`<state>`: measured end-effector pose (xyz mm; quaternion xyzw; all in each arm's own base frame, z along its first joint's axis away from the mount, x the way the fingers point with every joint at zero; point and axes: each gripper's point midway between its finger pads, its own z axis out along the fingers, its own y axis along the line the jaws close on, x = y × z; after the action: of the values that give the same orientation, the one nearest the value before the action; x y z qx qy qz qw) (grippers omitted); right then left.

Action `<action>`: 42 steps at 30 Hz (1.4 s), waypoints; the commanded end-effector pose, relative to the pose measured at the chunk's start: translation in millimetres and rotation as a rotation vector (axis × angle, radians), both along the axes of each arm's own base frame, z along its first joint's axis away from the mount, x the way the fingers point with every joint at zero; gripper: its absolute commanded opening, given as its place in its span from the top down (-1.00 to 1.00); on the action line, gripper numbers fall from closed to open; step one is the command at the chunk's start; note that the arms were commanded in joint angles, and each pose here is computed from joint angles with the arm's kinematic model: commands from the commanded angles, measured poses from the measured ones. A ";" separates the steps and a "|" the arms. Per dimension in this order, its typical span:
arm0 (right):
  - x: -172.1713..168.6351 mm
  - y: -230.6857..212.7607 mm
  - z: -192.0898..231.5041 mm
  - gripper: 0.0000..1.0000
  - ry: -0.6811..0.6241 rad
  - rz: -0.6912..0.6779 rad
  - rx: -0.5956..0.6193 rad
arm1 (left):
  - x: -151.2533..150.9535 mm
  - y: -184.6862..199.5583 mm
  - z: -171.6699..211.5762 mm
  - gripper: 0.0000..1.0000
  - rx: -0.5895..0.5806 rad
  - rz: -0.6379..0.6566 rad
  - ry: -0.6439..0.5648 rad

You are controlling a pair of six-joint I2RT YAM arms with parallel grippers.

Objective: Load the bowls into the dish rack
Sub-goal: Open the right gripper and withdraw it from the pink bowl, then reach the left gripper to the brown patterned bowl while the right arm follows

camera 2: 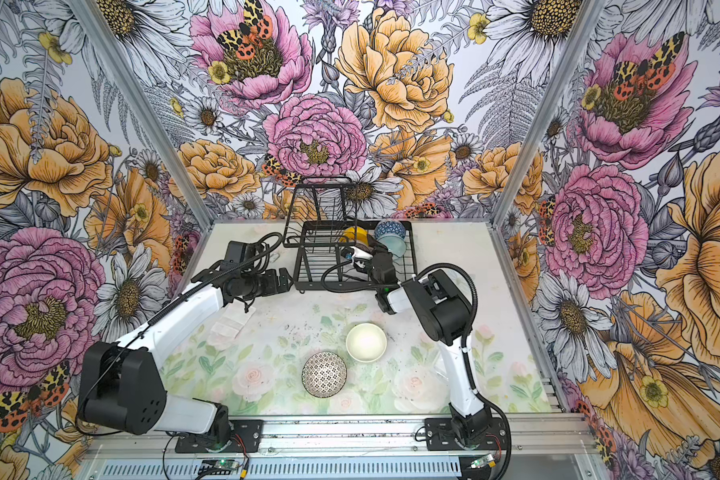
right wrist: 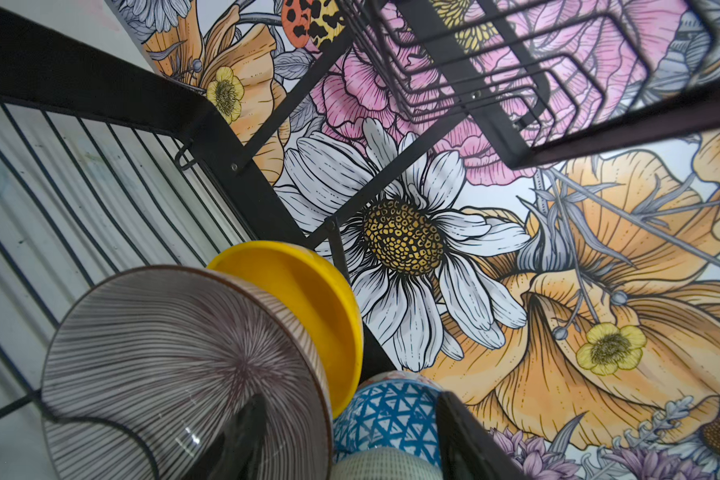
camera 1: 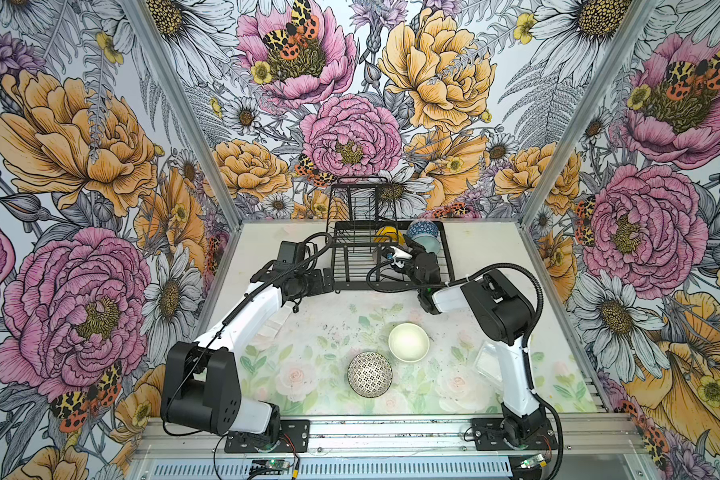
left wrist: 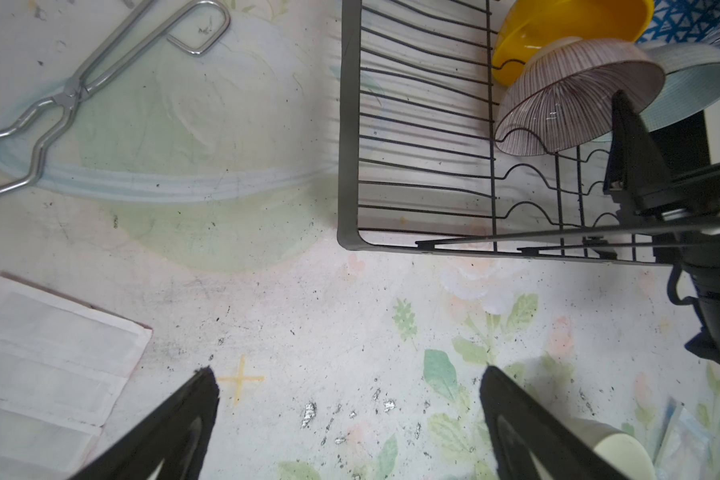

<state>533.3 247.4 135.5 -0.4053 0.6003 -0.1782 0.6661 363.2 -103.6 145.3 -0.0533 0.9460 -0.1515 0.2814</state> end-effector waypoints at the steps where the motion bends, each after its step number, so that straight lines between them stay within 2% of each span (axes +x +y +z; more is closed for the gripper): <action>1: -4.0 -8.1 31.6 -0.65 -0.043 -0.012 0.055 | -0.3 0.9 10.3 -0.97 -0.016 -0.006 -0.038; 5: -7.8 -15.1 35.8 -0.82 -0.041 -0.031 0.076 | -1.3 0.6 9.6 -0.98 -0.017 -0.007 -0.036; 16: -25.4 -30.4 48.0 -0.98 -0.012 -0.065 0.139 | -4.2 -1.0 10.0 -0.97 -0.012 -0.011 -0.040; 30: -67.4 -59.5 69.0 -0.99 0.072 -0.158 0.231 | -14.3 -6.6 16.3 -0.98 -0.006 -0.018 -0.056; 34: -87.3 -67.3 73.4 -0.99 0.165 -0.186 0.287 | -22.9 -10.6 19.4 -0.97 0.008 -0.027 -0.055; 39: -111.1 -106.0 72.5 -0.99 0.401 -0.451 0.371 | -38.6 -18.9 18.7 -0.98 0.012 -0.047 -0.033; 42: -137.2 -109.7 69.9 -0.99 0.521 -0.462 0.386 | -50.3 -26.0 15.2 -0.97 0.018 -0.067 -0.011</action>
<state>429.2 158.5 229.9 -0.1961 0.7801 -0.1043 0.5849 325.9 -130.0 166.2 -0.0138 0.9413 -0.1639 0.2947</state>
